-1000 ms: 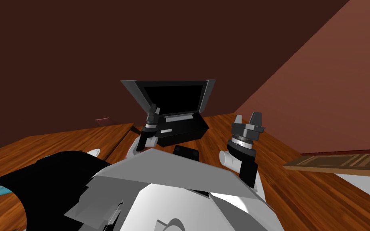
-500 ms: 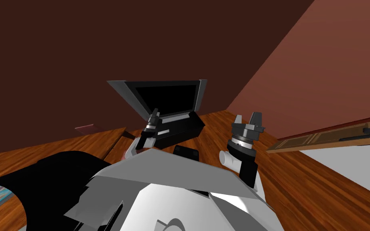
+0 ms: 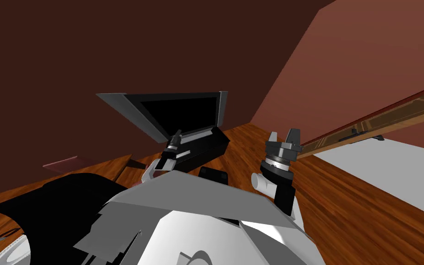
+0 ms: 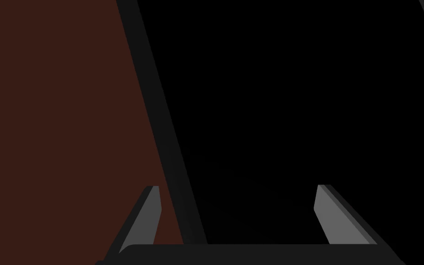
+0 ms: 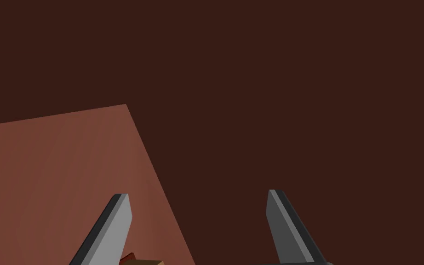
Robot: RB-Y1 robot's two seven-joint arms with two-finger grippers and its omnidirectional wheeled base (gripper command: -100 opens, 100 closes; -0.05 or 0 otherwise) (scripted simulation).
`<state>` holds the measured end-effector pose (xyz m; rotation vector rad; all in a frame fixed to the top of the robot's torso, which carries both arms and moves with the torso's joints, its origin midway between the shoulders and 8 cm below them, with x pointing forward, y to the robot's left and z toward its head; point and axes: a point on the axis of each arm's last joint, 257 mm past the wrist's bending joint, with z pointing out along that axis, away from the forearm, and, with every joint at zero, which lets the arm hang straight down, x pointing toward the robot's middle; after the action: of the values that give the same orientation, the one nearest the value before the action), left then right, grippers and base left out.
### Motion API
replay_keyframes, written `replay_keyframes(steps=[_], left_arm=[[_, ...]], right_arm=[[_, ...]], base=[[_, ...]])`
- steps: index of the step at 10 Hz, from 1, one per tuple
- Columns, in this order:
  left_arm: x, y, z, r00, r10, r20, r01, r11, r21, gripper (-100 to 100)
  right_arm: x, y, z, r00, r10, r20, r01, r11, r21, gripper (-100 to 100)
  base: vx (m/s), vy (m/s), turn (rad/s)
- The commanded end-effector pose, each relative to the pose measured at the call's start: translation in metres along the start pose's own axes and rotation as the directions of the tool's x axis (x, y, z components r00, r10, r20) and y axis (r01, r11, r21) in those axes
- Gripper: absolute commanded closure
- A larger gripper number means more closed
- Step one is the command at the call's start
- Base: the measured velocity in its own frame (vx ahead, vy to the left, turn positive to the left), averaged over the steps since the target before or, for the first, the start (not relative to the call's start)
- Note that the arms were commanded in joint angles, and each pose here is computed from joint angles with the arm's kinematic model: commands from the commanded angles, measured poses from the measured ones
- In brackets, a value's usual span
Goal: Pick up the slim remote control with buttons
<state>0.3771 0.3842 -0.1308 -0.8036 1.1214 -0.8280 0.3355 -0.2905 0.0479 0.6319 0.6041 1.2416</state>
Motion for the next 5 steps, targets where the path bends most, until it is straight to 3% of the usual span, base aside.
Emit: replay_keyframes(steps=[1, 2, 3, 4, 5], left_arm=[[-0.004, 0.013, -0.003, 1.000, -0.003, -0.002, 0.003, 0.999, -0.049, -100], [-0.008, 0.043, -0.009, 1.000, -0.013, -0.005, 0.012, 0.992, -0.123, -100], [-0.008, 0.044, -0.009, 1.000, -0.013, -0.005, 0.012, 0.991, -0.130, -100], [-0.013, 0.074, -0.016, 1.000, -0.028, -0.004, 0.026, 0.978, -0.209, -100], [-0.013, 0.076, -0.017, 1.000, -0.028, -0.004, 0.026, 0.977, -0.213, -100]], right_arm=[[0.000, 0.000, 0.000, 1.000, 0.000, 0.000, 0.000, 1.000, 0.000, 0], [0.000, 0.000, 0.000, 1.000, 0.000, 0.000, 0.000, 1.000, 0.000, 0], [0.000, 0.000, 0.000, 1.000, 0.000, 0.000, 0.000, 1.000, 0.000, 0], [0.000, 0.000, 0.000, 1.000, 0.000, 0.000, 0.000, 1.000, 0.000, 0], [0.000, 0.000, 0.000, 1.000, 0.000, 0.000, 0.000, 1.000, 0.000, 0]], base=[[-0.015, 0.011, -0.150], [-0.018, 0.010, -0.285], [-0.014, 0.016, -0.131], [-0.015, 0.011, -0.251], [-0.017, 0.014, -0.140]])
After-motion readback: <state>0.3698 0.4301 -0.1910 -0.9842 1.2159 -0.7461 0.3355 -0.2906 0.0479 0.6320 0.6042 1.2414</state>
